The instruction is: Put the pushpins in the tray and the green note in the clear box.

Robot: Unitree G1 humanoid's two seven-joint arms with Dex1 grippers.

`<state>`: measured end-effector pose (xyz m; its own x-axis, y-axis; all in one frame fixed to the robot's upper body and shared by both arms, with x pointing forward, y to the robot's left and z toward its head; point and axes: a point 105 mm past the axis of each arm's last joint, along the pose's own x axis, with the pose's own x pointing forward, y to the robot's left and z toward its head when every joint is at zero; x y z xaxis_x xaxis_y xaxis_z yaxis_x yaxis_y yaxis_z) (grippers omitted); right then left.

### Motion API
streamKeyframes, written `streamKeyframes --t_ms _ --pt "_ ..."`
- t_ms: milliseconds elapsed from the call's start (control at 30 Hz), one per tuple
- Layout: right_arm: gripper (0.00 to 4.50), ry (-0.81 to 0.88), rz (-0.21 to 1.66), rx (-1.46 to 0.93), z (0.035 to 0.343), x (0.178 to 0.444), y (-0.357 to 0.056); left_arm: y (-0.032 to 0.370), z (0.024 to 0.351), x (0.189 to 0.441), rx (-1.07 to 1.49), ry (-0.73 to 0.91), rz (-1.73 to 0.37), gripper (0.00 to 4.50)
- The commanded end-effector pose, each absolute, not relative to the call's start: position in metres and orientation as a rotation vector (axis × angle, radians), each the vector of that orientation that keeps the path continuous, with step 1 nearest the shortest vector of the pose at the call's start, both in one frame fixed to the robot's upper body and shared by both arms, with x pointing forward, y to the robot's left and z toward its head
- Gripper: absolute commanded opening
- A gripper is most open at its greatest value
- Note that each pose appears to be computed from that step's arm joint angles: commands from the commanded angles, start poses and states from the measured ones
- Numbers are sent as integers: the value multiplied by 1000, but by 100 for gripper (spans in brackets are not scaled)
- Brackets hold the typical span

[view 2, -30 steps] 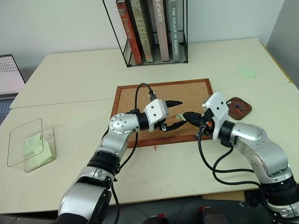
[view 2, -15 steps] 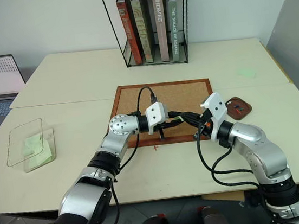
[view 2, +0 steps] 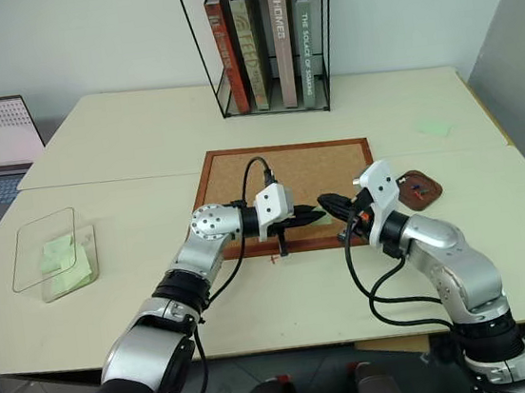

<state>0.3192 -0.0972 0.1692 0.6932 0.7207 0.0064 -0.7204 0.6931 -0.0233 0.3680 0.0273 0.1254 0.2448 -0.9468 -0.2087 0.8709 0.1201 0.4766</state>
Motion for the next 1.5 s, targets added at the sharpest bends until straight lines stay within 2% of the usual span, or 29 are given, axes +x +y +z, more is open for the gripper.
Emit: streamKeyframes --t_ms 33,300,433,633,900,967,1000,1200,1300,1500 --pt "0 -110 736 -13 198 323 -115 26 129 365 590 -188 -1334 7" --pt "0 -104 563 -66 200 340 -160 25 128 362 576 -200 -1319 7" --pt "0 -22 363 -192 180 358 -204 27 136 360 557 -228 -1290 7" --pt "0 92 221 -274 147 379 -234 35 138 356 558 -220 -1257 7" --pt "0 162 168 -303 120 402 -239 38 139 353 561 -209 -1229 7" --pt "44 166 165 -299 118 406 -239 39 140 353 563 -206 -1224 0" --pt "51 164 161 -300 118 407 -239 39 140 353 564 -205 -1222 0" --pt "193 139 134 -307 122 411 -244 40 140 353 564 -202 -1209 0" --pt "281 127 120 -320 124 410 -247 40 141 353 562 -203 -1206 0" --pt "403 47 113 -296 140 408 -246 39 143 354 561 -208 -1203 0"
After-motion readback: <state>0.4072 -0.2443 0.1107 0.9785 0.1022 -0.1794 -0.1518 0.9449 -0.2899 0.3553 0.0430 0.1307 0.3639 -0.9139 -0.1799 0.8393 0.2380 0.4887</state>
